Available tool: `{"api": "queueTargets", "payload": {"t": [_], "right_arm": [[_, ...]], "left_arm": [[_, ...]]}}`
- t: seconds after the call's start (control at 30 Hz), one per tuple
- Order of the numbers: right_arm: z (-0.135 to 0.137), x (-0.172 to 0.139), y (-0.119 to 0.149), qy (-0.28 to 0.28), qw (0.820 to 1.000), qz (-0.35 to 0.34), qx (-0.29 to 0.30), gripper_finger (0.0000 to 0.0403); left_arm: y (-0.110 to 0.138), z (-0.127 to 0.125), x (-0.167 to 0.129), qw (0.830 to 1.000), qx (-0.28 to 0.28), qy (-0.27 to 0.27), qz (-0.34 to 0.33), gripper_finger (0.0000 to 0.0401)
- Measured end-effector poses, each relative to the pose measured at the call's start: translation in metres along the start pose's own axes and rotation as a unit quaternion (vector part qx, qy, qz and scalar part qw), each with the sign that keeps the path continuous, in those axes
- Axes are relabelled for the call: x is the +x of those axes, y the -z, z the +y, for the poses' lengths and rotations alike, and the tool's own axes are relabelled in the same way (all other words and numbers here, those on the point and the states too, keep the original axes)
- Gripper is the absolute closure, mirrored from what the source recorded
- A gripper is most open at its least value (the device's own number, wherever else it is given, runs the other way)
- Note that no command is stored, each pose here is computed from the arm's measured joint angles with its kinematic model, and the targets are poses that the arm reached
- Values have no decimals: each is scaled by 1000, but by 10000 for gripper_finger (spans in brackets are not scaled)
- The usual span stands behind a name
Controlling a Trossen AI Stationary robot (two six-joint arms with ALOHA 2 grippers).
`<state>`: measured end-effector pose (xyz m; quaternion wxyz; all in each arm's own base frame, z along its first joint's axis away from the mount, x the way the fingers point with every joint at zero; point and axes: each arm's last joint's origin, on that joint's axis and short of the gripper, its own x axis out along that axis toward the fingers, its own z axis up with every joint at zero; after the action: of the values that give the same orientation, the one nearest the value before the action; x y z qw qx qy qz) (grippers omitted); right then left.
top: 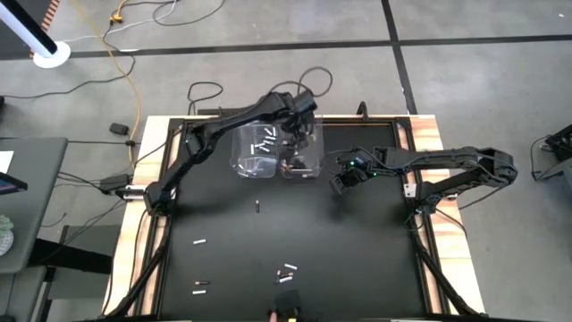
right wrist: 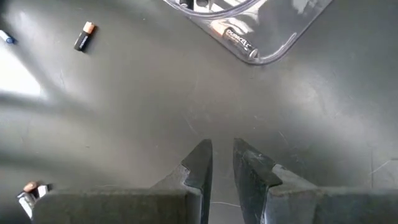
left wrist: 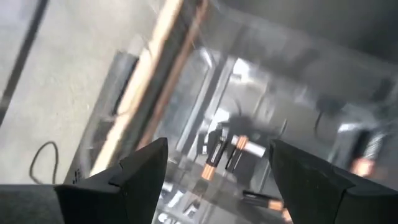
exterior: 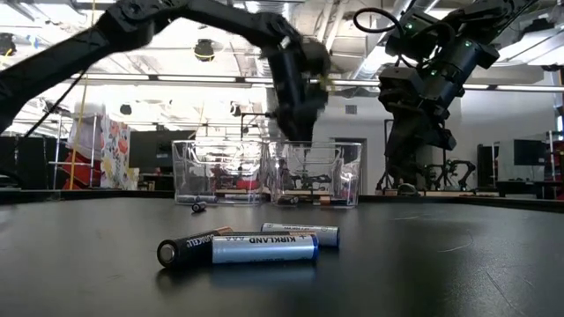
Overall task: Sort batteries
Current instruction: Put the black battery into the right transparent bin
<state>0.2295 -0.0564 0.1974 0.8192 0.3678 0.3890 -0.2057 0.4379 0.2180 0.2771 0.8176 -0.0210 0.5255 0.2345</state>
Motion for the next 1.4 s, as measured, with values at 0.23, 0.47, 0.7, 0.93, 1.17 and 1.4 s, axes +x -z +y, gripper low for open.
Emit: {"api": "queueTargets", "payload": {"t": [0.23, 0.47, 0.7, 0.93, 1.17, 1.4], "right_arm": [[0, 0, 1, 1, 1000, 3, -16, 321], [2, 0, 4, 0, 999, 8, -36, 321], [3, 1, 4, -1, 999, 7, -38, 321], [3, 1, 3, -2, 999, 6, -36, 321], [3, 0, 3, -4, 1000, 4, -15, 321], [3, 0, 3, -4, 1000, 4, -1, 321]], "left_arm": [[-5, 11, -78, 992, -80, -41, -86, 127], [7, 10, -167, 966, -134, -144, -167, 127], [50, -25, -220, 949, -149, -192, -201, 127], [126, -77, -231, 940, -169, -164, -248, 127], [213, -112, -220, 933, -245, -67, -253, 127], [277, -153, -201, 924, -297, 20, -241, 127]]}}
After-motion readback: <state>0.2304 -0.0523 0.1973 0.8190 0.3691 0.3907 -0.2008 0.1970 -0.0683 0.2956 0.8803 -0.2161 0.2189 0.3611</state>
